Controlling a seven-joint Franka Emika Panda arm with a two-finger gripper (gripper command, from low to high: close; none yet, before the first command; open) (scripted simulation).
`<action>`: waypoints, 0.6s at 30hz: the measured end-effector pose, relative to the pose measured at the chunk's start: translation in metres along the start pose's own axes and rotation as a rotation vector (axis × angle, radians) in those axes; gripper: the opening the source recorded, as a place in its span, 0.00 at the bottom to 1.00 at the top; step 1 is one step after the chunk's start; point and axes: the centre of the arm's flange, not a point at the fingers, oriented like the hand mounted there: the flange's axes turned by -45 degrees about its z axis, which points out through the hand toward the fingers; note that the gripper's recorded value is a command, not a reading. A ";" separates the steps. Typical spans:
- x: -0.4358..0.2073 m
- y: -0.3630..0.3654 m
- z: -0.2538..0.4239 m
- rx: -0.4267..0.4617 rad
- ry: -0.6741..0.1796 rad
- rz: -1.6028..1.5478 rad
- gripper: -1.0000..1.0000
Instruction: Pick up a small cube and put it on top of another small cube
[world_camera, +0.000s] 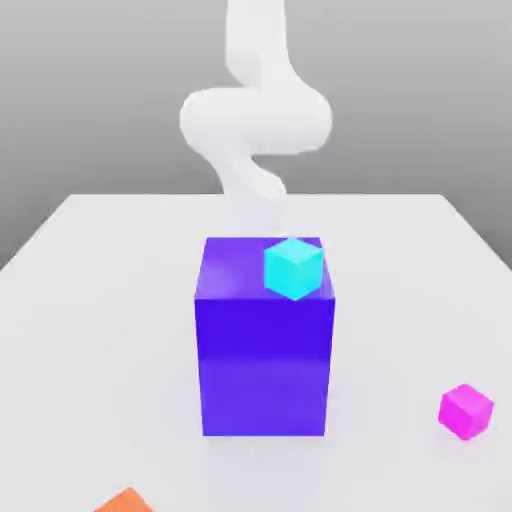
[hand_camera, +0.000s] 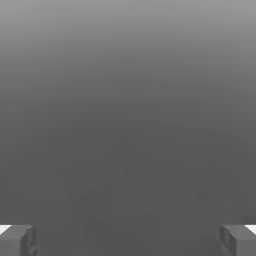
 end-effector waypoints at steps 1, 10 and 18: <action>-0.002 -0.010 0.022 0.017 -0.031 -0.016 0.50; -0.066 -0.114 0.190 0.125 -0.295 -0.166 0.50; -0.187 -0.209 0.294 0.177 -0.520 -0.338 0.50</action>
